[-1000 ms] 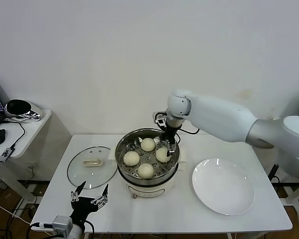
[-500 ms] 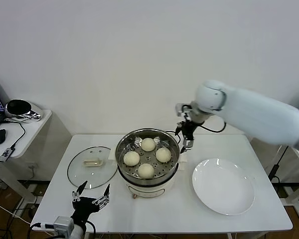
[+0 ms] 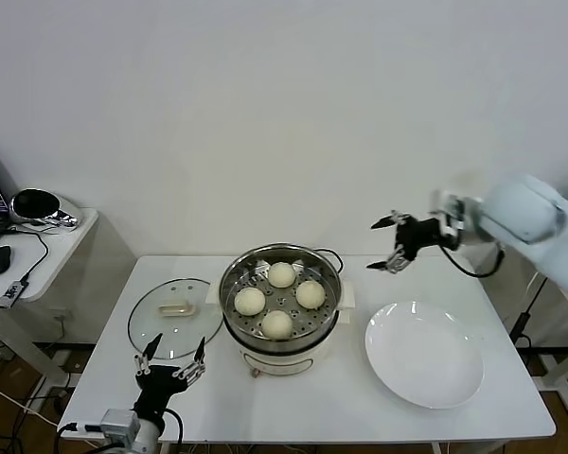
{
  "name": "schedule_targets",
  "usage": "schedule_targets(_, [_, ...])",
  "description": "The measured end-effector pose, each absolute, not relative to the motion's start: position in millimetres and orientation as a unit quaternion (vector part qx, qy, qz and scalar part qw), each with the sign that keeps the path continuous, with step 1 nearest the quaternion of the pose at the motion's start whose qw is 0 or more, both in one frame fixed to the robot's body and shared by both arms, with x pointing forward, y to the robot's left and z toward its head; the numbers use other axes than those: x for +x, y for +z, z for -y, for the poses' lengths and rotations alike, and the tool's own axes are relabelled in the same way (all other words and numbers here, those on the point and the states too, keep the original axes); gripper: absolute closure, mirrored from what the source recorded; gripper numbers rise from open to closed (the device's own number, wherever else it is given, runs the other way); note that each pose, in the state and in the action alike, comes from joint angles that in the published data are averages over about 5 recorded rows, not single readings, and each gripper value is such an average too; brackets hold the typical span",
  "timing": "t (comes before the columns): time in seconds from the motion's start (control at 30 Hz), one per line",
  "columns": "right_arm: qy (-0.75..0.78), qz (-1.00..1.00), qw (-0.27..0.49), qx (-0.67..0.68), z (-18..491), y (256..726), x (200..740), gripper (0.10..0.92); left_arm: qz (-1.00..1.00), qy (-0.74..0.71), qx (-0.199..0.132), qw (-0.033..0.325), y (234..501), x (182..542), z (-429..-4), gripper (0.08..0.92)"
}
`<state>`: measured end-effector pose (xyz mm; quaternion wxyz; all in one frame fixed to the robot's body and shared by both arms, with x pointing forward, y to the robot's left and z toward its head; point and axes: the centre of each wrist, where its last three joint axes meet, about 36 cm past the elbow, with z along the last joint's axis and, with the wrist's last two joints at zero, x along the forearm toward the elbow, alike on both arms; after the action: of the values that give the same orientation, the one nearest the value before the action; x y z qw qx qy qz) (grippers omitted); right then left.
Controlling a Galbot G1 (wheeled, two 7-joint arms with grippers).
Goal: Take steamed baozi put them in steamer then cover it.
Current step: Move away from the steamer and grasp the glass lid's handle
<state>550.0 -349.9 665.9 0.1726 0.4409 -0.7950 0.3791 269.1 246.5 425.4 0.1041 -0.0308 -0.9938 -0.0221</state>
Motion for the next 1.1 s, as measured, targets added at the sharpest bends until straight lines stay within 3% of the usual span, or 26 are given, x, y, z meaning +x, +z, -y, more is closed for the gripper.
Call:
schedule_targets(0.3, [0.281, 0.896, 0.063, 0.338, 366.1, 622.0, 506.0, 0.2, 0.995, -0.041, -0.012, 0.088, 424.9, 271.0, -250.8, 0.177])
schedule_targets(0.53, [0.16, 0.962, -0.007, 0.223, 368.0, 558.9, 464.3, 0.2, 0.994, -0.076, 0.0, 0.078, 419.5, 275.5, -260.7, 0.177])
schedule_targets(0.87, [0.008, 0.997, 0.031, 0.074, 372.3, 438.9, 380.8, 0.2, 0.982, -0.175, 0.006, 0.069, 404.4, 289.5, -272.4, 0.177])
schedule_targets(1.1, [-0.029, 0.998, 0.06, 0.01, 370.5, 400.7, 332.8, 0.2, 0.942, -0.328, 0.026, 0.061, 384.1, 312.7, -284.0, 0.177])
